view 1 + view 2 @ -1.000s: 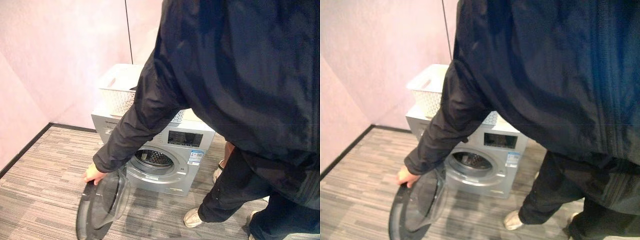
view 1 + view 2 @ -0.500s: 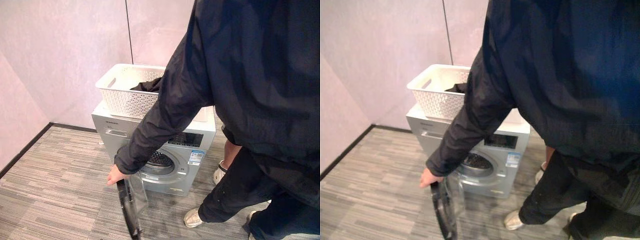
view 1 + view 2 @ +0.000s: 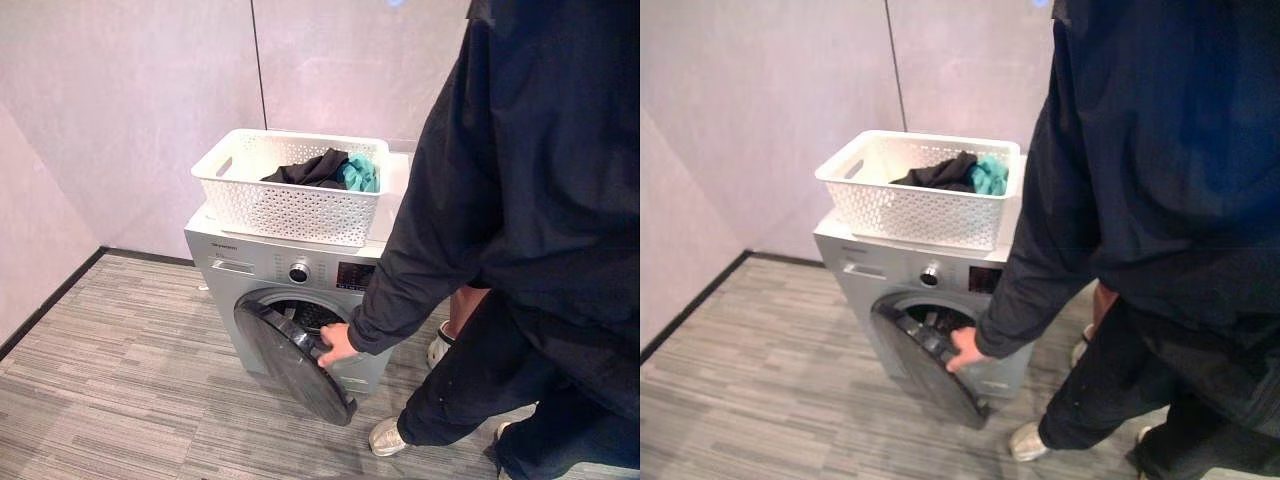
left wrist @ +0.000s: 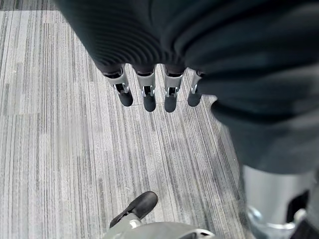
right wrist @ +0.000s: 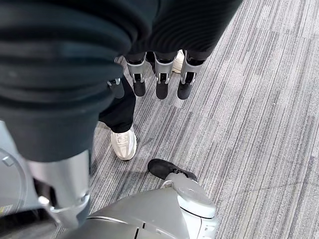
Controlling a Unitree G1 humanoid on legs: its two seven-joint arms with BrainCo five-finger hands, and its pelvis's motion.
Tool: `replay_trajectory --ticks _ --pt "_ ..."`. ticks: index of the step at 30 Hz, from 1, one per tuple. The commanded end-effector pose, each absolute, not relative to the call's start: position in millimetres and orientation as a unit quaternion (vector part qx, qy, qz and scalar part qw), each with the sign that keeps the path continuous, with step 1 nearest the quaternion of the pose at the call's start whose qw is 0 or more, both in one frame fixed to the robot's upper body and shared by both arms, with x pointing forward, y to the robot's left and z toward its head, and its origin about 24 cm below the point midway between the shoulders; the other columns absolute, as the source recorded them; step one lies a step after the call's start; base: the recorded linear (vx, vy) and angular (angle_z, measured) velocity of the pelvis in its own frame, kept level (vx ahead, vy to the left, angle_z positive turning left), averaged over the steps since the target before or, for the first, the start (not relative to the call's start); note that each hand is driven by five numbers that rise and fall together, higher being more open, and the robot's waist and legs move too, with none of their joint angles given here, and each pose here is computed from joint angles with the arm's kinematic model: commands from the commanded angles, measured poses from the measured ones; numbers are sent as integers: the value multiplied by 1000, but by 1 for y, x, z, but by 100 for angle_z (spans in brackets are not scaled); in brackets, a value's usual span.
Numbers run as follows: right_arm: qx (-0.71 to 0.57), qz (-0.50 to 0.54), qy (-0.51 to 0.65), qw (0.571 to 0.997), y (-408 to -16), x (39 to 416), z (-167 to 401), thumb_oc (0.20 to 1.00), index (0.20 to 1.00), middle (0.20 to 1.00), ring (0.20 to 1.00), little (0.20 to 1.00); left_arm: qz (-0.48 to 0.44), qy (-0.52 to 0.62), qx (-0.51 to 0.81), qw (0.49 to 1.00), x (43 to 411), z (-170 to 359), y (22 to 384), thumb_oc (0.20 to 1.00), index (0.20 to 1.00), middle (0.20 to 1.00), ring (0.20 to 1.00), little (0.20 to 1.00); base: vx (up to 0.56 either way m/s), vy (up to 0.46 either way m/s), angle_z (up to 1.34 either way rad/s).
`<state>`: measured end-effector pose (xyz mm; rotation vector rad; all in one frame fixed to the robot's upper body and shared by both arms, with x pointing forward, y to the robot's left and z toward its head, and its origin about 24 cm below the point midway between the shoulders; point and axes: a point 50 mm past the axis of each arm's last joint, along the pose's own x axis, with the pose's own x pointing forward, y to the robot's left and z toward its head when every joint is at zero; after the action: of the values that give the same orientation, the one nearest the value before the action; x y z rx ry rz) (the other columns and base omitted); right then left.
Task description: Grab the laundry basket,head to the washer,open it,put in the laundry and shut it.
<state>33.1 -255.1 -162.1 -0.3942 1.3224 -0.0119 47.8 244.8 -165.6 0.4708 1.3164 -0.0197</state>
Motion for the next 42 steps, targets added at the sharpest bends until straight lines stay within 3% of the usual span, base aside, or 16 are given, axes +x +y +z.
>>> replay_trajectory --ticks 1,42 --pt "-221 10 609 761 -265 42 -160 1000 1000 1000 1000 1000 -5 606 232 761 58 -164 252 1000 1000 1000 1000 1000 0 0 0" --pt "-217 9 629 747 -263 36 -162 1000 1000 1000 1000 1000 9 610 223 760 62 -163 255 1000 1000 1000 1000 1000 -9 -8 3"
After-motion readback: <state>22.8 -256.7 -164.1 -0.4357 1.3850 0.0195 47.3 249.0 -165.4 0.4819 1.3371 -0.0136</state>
